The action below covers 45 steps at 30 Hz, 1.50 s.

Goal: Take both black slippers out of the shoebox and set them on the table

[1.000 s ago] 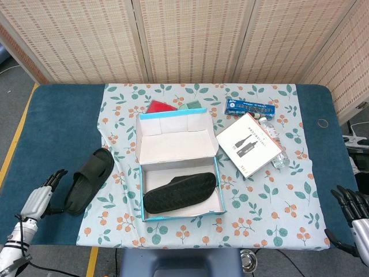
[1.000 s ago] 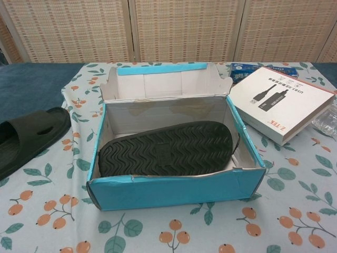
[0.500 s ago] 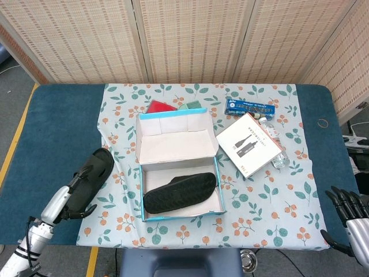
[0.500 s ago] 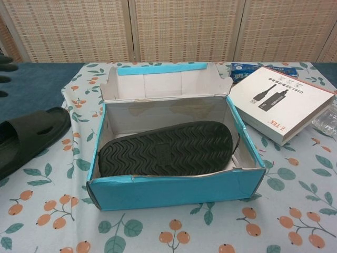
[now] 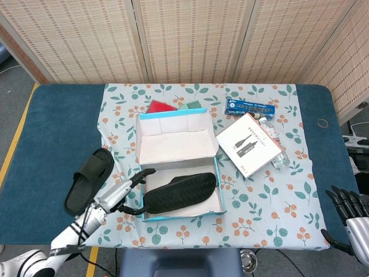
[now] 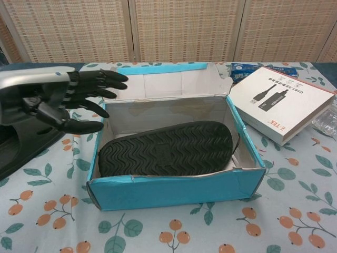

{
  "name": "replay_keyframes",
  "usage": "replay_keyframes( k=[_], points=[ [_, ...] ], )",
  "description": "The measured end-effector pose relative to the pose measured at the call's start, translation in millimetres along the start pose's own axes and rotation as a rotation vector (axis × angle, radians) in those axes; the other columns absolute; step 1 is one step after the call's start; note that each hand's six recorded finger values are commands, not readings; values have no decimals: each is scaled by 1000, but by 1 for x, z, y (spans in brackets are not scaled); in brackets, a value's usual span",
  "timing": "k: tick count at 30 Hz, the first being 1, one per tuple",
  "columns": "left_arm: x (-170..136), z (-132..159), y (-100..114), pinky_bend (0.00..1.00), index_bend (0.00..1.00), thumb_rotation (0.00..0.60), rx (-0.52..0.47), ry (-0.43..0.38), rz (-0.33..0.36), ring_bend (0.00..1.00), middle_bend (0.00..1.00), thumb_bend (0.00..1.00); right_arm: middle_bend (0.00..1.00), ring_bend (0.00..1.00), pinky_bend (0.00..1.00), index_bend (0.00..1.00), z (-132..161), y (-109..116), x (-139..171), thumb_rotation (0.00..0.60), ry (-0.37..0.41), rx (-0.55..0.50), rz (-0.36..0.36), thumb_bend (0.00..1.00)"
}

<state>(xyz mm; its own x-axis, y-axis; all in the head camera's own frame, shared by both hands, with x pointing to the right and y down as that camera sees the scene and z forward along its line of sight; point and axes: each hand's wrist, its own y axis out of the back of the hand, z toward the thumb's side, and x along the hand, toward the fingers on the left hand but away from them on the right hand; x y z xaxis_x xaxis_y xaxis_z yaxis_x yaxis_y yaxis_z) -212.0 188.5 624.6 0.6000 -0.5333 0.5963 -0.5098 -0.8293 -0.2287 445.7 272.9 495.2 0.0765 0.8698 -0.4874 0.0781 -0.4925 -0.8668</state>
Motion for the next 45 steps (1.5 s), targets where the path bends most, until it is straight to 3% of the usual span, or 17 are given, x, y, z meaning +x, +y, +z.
replay_keyframes(
  k=[4, 9, 17, 21, 24, 33, 38, 45],
  points=[
    [30, 7, -18, 199, 0, 600, 33, 11, -65, 0, 0, 339, 0, 0, 0, 0, -1, -2, -2, 582, -4, 6, 8, 195],
    [53, 7, -26, 182, 0, 600, 85, 19, -82, 0, 0, 339, 0, 0, 0, 0, -1, -4, -3, 581, -8, 12, 15, 194],
    [73, -5, -27, 185, 0, 600, 181, 58, -60, 0, 0, 339, 0, 0, 0, 0, -3, -3, -4, 581, -16, 12, 14, 194],
    [76, -12, -32, 218, 8, 600, 169, 104, -108, 0, 0, 340, 0, 0, 0, 0, -3, -4, -4, 581, -16, 13, 19, 195],
    [78, -15, -34, 250, 68, 600, 189, 134, -154, 10, 21, 339, 0, 0, 0, 0, -3, -4, -4, 580, -18, 13, 19, 194],
    [77, -22, -39, 379, 197, 600, 279, 201, -237, 215, 226, 340, 0, 0, 0, 0, -4, -1, -4, 582, -25, 12, 5, 195],
    [76, -20, -42, 493, 352, 600, 292, 211, -262, 439, 432, 384, 0, 0, 0, 0, -5, 1, -3, 582, -27, 13, -2, 194],
    [75, -17, -43, 634, 511, 600, 289, 206, -254, 615, 598, 470, 0, 0, 0, 0, -6, 3, -3, 582, -30, 9, -12, 194]
  ],
)
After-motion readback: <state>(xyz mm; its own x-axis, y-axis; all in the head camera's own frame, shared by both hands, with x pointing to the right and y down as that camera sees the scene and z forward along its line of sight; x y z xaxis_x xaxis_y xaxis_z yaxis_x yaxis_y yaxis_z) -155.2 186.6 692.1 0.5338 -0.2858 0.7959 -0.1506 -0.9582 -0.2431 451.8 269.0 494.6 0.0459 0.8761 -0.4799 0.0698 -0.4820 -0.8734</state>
